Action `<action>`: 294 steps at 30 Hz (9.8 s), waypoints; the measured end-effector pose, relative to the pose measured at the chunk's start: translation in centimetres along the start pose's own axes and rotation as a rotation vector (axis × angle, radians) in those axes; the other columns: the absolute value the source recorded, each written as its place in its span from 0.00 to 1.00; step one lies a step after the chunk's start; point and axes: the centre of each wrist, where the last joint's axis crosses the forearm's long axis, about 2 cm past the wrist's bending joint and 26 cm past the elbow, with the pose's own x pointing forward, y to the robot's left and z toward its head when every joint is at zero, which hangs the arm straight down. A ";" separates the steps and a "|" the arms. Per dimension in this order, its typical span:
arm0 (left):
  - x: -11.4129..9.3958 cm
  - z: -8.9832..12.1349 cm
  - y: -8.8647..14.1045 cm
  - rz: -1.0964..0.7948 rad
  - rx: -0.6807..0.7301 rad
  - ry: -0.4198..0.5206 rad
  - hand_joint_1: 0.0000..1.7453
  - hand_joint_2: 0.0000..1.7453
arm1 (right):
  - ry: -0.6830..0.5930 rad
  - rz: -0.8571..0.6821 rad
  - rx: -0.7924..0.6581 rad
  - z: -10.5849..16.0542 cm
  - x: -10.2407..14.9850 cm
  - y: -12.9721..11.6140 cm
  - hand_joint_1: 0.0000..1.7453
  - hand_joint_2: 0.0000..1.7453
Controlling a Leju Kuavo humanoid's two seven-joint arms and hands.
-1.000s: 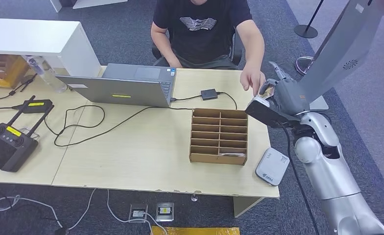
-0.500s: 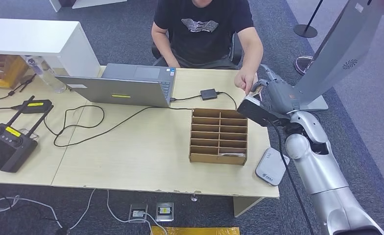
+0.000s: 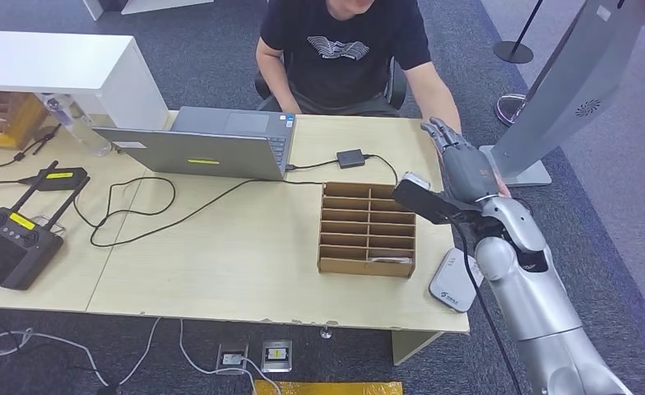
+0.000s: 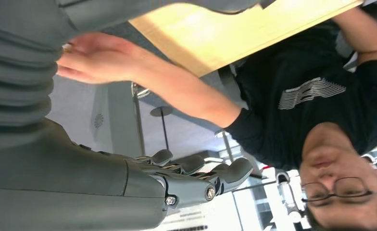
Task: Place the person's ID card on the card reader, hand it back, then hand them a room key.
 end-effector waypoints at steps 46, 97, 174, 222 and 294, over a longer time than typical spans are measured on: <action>-0.6 0.7 -2.8 0.025 -0.005 0.074 0.00 0.00 | 0.040 0.176 0.072 13.3 6.0 3.2 0.00 1.00; -0.4 0.6 -2.7 0.011 -0.035 0.062 0.00 0.00 | 0.005 0.179 0.062 9.9 6.7 10.8 0.00 1.00; -0.1 0.1 -0.3 -0.013 -0.019 0.049 0.00 0.00 | 0.012 0.089 0.078 8.6 5.9 16.8 0.00 1.00; -0.2 0.1 -0.4 0.004 -0.001 0.063 0.00 0.00 | -0.015 0.176 0.078 6.8 7.1 16.5 0.76 1.00; -0.3 0.2 -0.9 0.024 0.004 0.079 0.00 0.00 | -0.029 0.159 0.069 5.0 8.1 11.9 0.00 1.00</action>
